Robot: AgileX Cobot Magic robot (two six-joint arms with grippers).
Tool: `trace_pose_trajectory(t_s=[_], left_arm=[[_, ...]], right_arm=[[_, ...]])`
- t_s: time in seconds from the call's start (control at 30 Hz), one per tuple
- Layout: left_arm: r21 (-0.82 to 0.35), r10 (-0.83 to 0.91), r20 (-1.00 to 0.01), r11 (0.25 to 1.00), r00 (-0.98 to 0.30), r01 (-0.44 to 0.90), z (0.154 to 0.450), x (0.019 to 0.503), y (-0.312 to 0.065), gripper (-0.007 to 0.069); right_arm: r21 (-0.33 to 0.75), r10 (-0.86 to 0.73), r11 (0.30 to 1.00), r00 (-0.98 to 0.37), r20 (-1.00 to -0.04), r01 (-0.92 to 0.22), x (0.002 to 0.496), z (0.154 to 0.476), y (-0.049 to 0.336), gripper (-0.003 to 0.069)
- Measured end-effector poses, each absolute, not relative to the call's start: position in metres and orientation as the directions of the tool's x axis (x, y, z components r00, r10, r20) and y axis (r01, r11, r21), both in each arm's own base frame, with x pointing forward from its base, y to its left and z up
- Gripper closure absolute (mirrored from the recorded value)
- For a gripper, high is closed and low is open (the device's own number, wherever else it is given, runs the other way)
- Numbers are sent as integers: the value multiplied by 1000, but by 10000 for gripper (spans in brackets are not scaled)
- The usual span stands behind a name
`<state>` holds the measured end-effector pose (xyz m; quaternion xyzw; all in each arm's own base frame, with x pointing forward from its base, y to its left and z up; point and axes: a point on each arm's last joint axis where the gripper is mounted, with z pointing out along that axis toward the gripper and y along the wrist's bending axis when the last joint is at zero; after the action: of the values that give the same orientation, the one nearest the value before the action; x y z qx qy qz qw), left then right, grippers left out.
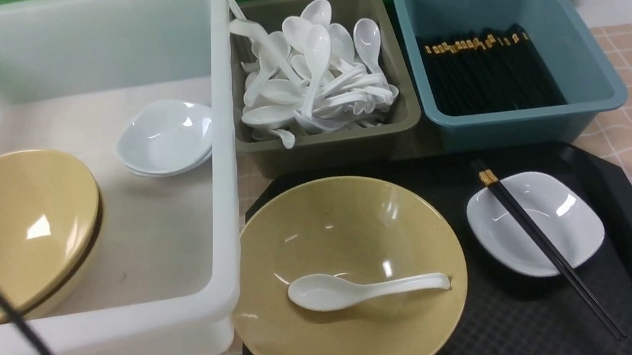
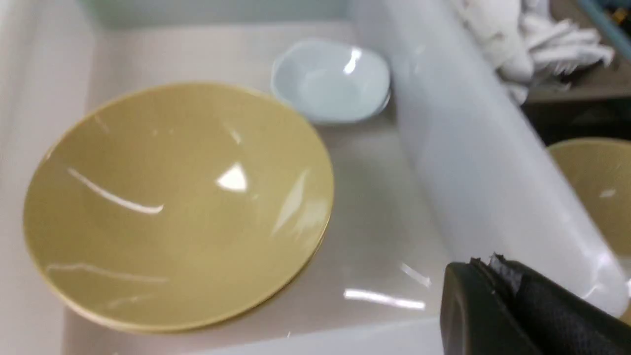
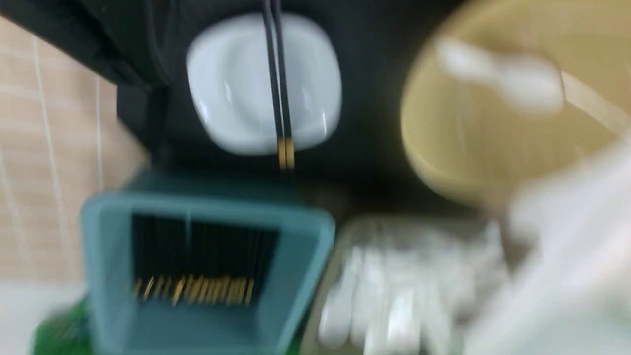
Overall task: On brown table put chopsticks spoon bowls plates into blue grey white boxes.
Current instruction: 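Move the grippers toward the tableware on the black tray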
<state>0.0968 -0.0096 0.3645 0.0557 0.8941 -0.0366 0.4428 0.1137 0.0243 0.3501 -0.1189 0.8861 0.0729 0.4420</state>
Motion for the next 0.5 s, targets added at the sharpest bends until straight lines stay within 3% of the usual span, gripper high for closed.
trace_pose_trajectory(t_s=[0.07, 0.17, 0.33, 0.5], left_arm=[[11, 148, -690, 981, -709, 194, 361, 115, -13, 623], [-3, 249, -603, 949, -758, 314, 359, 133, -30, 623], [-29, 470, -511, 828, -720, 561, 356, 156, -80, 623], [-34, 608, -488, 704, -627, 709, 349, 170, -132, 623]], right_arm=[[0, -261, 933, -675, -690, -360, 134, 353, 30, 622], [-9, -347, 902, -710, -613, -432, 154, 351, 40, 622], [-72, -485, 854, -737, -471, -516, 186, 327, 64, 622], [-151, -490, 871, -796, -356, -468, 227, 293, 79, 596]])
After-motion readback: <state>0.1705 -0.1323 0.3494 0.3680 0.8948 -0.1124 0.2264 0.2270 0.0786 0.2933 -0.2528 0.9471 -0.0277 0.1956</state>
